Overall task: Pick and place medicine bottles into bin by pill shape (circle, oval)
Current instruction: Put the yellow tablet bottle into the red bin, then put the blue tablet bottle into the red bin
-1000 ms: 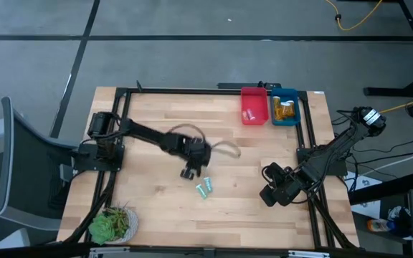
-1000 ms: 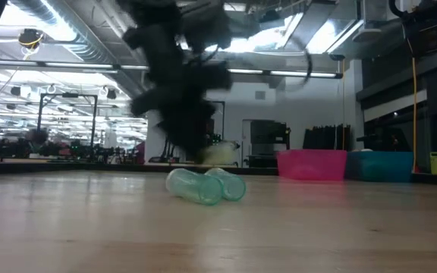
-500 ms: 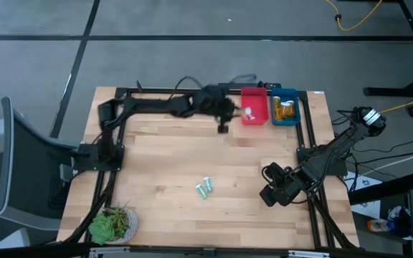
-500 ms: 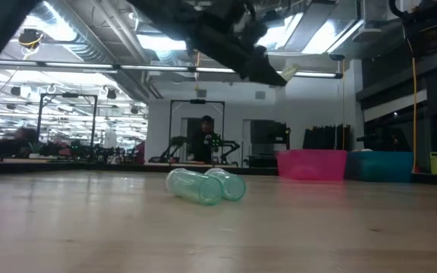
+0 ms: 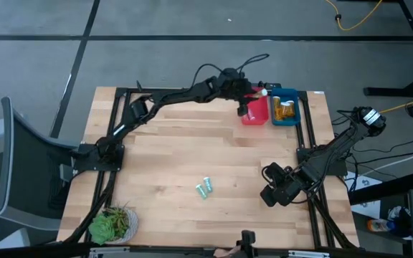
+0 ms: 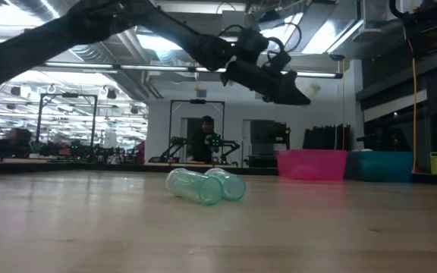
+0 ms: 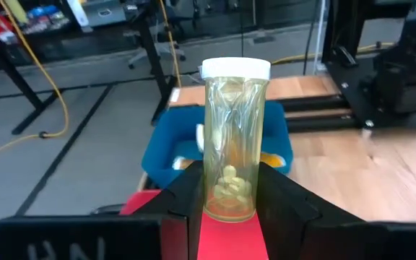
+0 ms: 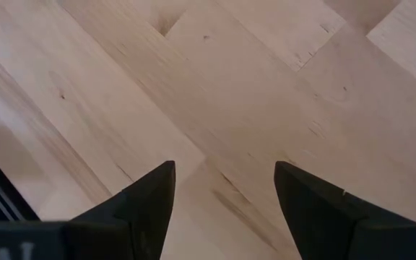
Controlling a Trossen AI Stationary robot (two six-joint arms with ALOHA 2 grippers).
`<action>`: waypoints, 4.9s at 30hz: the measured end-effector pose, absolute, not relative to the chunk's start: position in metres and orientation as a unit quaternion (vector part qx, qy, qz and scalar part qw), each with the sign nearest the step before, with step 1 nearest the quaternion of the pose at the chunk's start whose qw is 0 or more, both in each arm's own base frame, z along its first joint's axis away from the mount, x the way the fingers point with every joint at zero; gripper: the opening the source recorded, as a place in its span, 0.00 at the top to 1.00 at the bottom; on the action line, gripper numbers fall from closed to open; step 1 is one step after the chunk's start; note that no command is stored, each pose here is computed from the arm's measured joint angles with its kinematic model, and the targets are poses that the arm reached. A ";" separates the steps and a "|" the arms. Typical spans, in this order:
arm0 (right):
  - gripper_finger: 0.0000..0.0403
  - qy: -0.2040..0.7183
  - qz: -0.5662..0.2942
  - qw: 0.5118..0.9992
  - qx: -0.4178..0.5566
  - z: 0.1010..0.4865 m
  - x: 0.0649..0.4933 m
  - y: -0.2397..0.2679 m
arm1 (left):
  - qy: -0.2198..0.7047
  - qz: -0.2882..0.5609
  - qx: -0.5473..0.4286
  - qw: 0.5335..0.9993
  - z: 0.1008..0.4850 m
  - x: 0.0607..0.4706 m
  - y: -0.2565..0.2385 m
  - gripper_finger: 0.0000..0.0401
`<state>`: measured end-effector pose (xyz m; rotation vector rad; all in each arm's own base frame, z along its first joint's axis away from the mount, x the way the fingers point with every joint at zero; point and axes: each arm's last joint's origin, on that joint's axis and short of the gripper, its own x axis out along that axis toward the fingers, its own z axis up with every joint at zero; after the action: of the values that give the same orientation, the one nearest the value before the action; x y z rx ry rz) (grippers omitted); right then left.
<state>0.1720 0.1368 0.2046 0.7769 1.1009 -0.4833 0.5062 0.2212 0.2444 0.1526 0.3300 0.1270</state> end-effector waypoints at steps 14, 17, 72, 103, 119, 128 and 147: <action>0.41 0.507 -0.220 0.756 0.351 0.204 0.172 0.137 | 0.180 0.061 0.069 0.979 0.223 0.511 0.227 0.76; 0.41 0.507 -0.220 0.755 0.351 0.204 0.172 0.137 | 0.177 0.069 0.061 0.980 0.223 0.510 0.230 0.75; 0.41 0.506 -0.224 0.756 0.349 0.204 0.171 0.136 | 0.697 -0.140 0.013 0.703 0.270 0.408 0.056 0.63; 0.41 0.468 -0.229 0.778 0.353 0.205 0.176 0.137 | 0.657 -0.207 -0.022 0.725 0.188 0.298 -0.093 0.63; 0.41 0.467 -0.222 0.777 0.360 0.206 0.177 0.138 | 0.514 -0.294 0.019 0.806 0.151 0.344 -0.108 0.63; 0.41 0.476 -0.218 0.773 0.359 0.206 0.176 0.139 | 0.513 -0.298 0.019 0.805 0.132 0.373 -0.077 0.65; 0.41 0.478 -0.219 0.773 0.356 0.205 0.176 0.138 | 0.489 -0.215 0.146 0.833 0.141 0.445 0.013 0.69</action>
<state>0.1760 0.1382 0.2054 0.7714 1.0352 -0.4740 0.4453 0.0135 0.1414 0.3100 1.0361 -0.4562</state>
